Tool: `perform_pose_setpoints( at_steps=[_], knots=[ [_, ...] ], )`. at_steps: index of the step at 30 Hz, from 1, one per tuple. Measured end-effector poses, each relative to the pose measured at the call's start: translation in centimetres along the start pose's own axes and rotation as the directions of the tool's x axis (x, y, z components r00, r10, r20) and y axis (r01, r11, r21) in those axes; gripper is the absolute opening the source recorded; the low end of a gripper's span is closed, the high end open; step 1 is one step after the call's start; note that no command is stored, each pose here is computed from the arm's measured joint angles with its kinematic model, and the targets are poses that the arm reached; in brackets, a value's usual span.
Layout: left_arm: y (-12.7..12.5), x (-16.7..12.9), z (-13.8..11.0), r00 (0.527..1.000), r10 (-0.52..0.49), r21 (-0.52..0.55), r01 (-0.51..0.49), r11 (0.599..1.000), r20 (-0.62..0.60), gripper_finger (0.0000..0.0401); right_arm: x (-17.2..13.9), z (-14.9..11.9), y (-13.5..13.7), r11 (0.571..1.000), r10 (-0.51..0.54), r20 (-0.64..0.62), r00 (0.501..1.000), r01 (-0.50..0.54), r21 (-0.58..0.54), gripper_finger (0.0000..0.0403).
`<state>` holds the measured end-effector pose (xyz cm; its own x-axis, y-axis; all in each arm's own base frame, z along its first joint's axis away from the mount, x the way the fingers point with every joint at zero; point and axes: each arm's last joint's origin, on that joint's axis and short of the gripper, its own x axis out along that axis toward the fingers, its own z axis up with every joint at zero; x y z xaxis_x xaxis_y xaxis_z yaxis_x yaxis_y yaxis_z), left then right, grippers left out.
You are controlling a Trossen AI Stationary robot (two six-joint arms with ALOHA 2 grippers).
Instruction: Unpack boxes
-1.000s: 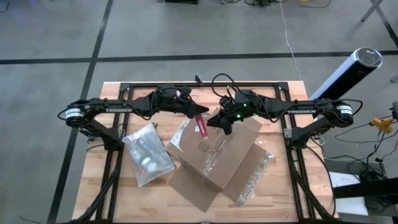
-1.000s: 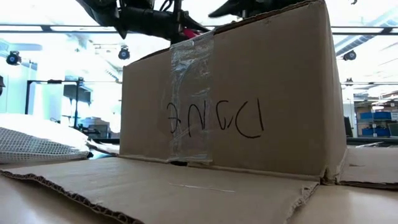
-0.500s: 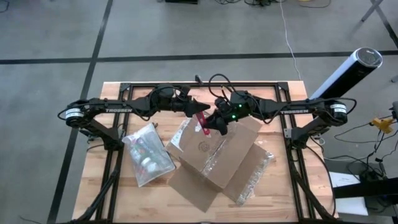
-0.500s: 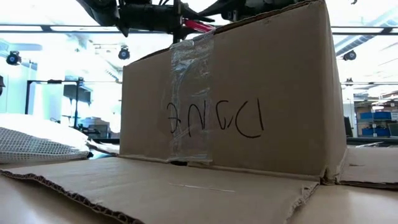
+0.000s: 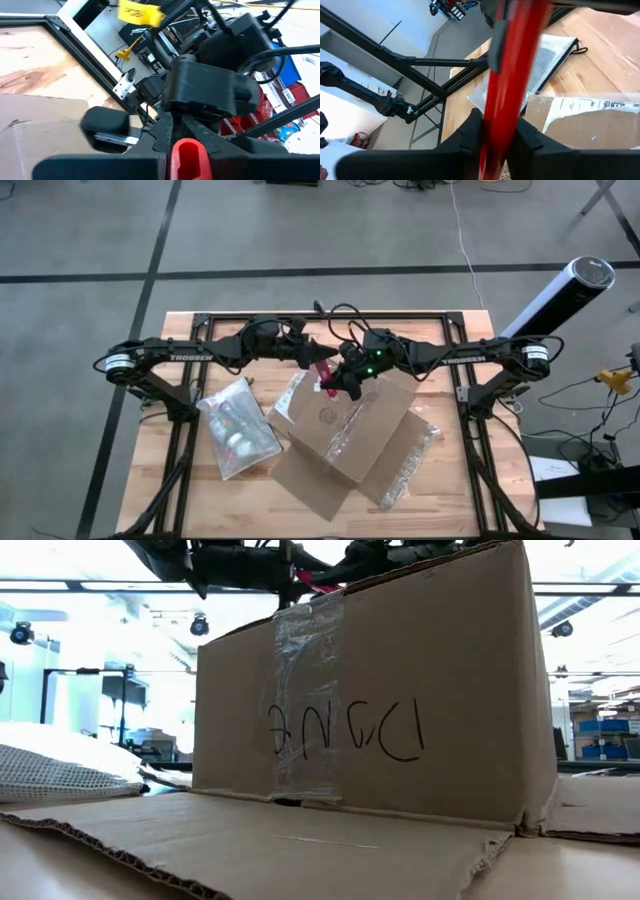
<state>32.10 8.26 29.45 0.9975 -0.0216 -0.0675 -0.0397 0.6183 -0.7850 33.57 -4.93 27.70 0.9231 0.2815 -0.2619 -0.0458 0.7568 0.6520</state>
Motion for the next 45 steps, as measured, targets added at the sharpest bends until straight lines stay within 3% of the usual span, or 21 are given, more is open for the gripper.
perform_pose_setpoints(
  at_steps=[9, 20, 27, 31, 36, 45],
  knots=[
    [-0.2, -0.1, 0.1, 1.0, -0.016, 0.018, 0.016, 1.0, 0.009, 0.0024, -0.1, 0.2, -0.1, 0.998, -0.008, 0.021, 1.0, 0.009, -0.063, 0.0021],
    [-2.8, -2.4, 1.9, 0.987, -0.052, 0.126, 0.033, 0.992, 0.152, 0.0174, -1.9, 1.7, 0.0, 0.994, 0.034, 0.063, 0.997, -0.027, -0.103, 0.0018],
    [-5.3, -5.2, 1.5, 0.994, -0.036, 0.172, 0.017, 0.985, 0.106, 0.0228, -4.5, 3.3, -0.5, 0.992, -0.006, 0.134, 0.991, 0.023, -0.126, 0.0018],
    [-6.6, -5.8, -1.2, 0.998, 0.015, 0.231, -0.002, 0.973, -0.057, 0.0218, -5.8, 3.8, -1.8, 0.987, -0.08, 0.134, 0.988, 0.097, -0.126, 0.0018],
    [-7.5, -4.7, -5.2, 0.977, 0.064, 0.323, 0.005, 0.946, -0.202, 0.018, -7.1, 4.4, -2.8, 0.988, -0.075, 0.128, 0.989, 0.091, -0.124, 0.0018],
    [-5.6, -0.9, -12.3, 0.867, 0.186, 0.34, -0.02, 0.94, -0.462, 0.0116, -8.3, 4.6, -3.7, 0.987, -0.098, 0.104, 0.99, 0.111, -0.119, 0.0018]
  ],
)
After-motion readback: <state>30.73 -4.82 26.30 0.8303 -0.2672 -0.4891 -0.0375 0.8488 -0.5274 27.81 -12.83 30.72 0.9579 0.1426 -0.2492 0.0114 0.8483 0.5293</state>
